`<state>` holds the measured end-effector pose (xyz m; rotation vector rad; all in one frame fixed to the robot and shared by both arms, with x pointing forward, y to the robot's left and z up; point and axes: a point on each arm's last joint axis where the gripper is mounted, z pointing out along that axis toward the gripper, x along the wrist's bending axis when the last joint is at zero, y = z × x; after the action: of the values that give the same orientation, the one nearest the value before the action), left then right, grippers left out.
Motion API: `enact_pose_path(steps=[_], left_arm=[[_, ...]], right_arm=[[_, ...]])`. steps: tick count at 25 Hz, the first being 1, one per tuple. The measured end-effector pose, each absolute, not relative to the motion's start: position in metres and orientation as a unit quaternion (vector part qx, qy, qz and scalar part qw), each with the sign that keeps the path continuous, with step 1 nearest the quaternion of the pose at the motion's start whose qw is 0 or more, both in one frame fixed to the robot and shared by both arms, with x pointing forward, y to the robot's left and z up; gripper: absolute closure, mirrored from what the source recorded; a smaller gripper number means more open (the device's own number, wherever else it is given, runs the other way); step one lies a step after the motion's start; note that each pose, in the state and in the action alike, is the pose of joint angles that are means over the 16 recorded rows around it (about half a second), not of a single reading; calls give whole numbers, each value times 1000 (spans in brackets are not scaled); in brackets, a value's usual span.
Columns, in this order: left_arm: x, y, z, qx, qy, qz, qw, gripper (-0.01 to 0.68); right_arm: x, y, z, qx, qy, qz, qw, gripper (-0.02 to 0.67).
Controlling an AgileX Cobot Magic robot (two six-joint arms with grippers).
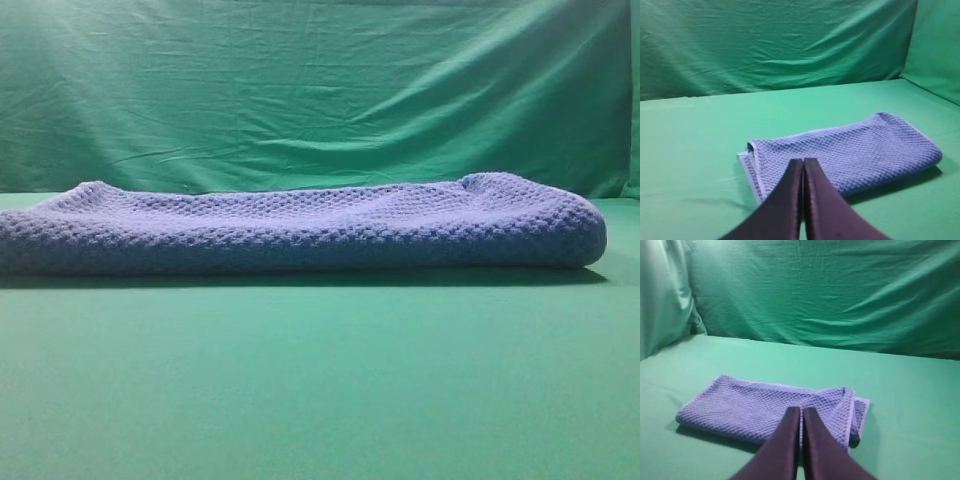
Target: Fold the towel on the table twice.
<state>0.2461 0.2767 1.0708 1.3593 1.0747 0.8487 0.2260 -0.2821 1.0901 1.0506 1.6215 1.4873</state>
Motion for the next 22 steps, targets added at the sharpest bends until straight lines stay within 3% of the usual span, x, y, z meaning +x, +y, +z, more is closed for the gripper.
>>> enact_pose_path(steps=[11,22], left_arm=[[276,286,1029,544,477,414,552,673],[284,288,1001,551,492,413,533,673]], right_arm=[[271,-280,1028,422,599,563,383,649],[283,-278,983,431,634,520,376,649]])
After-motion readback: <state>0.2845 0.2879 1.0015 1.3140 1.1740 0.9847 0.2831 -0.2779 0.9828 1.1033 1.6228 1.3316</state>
